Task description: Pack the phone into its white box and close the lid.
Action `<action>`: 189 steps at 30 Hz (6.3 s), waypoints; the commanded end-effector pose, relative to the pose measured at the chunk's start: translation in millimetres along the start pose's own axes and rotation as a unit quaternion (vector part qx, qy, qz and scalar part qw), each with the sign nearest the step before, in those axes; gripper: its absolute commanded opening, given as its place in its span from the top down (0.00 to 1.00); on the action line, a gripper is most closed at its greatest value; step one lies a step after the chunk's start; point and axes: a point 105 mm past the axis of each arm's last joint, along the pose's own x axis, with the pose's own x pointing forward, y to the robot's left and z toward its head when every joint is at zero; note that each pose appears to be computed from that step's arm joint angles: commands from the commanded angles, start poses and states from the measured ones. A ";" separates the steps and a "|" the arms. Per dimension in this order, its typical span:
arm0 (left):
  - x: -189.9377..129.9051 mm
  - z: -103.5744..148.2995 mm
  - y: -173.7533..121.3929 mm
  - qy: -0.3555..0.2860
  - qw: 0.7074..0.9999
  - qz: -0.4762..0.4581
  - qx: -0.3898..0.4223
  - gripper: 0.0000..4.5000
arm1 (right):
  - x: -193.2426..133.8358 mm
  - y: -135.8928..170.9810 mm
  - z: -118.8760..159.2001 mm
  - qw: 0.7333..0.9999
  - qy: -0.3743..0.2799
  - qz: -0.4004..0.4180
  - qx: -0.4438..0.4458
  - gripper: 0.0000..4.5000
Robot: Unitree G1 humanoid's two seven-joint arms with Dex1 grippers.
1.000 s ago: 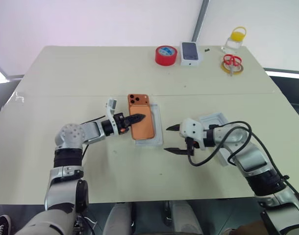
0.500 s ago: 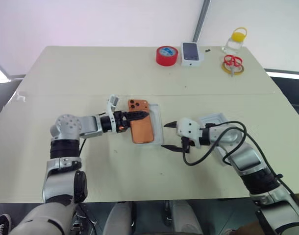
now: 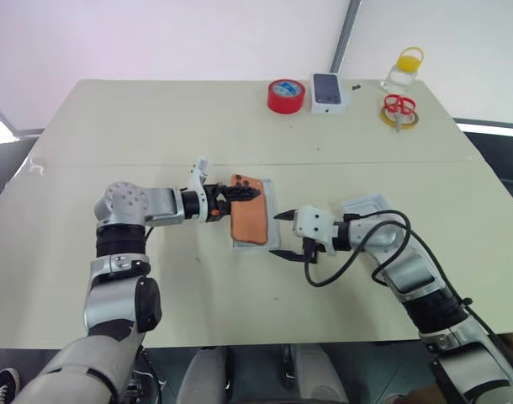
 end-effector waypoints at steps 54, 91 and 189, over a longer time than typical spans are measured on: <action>16.8 -15.6 -20.7 -0.090 0.951 0.029 0.293 0.98 | -17.8 -28.0 -42.6 0.992 0.089 -0.076 -0.037 1.00; 43.7 -67.2 4.2 -0.016 0.850 -0.037 0.524 0.98 | -29.9 -37.9 -46.7 0.985 0.109 -0.113 -0.070 1.00; -103.0 -70.0 -3.2 -0.116 0.785 -0.058 0.605 0.00 | -122.9 -35.3 -49.5 0.817 0.174 -0.320 0.447 0.99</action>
